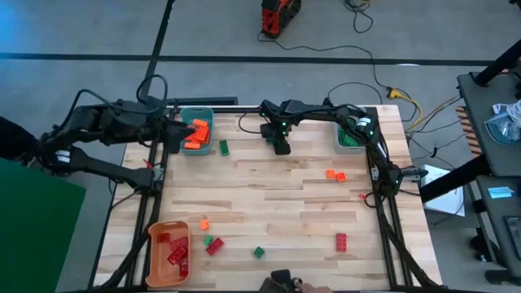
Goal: Sort blocks
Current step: Put the top right green game piece into the gray bin
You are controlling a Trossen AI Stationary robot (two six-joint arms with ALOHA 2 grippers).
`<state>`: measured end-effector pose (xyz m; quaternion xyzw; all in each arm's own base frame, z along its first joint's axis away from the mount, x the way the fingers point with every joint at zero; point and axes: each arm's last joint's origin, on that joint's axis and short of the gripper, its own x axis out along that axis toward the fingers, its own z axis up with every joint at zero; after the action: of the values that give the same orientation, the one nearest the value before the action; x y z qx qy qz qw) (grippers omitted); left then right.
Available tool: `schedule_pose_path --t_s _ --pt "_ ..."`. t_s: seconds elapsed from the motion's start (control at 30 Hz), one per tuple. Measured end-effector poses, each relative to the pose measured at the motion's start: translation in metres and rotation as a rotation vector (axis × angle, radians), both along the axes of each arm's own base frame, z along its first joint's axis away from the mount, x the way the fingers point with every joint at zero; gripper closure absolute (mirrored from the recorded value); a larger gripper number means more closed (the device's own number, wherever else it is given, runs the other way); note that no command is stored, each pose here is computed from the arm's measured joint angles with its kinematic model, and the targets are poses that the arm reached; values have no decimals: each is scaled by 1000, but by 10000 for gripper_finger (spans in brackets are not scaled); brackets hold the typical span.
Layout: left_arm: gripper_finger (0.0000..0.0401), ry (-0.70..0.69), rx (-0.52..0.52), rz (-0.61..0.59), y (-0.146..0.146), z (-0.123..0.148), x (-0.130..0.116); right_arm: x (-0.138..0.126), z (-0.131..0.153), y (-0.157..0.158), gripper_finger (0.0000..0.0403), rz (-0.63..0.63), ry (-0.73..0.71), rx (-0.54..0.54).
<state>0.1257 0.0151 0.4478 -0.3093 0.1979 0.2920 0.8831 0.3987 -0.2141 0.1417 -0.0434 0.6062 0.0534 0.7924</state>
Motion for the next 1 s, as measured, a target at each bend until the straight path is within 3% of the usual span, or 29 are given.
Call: schedule_pose_path --t_s 0.27,0.5,0.7,1.0 --pt "214 42 28 21 1 -4 12 -1 0 1 277 -12 5 17" --pt "214 66 28 20 2 -7 20 -3 4 3 276 -67 13 63" --pt "214 82 37 14 2 -8 24 -9 40 6 276 -146 -50 58" --pt "214 88 64 39 3 -8 24 -37 112 7 276 -540 -155 123"
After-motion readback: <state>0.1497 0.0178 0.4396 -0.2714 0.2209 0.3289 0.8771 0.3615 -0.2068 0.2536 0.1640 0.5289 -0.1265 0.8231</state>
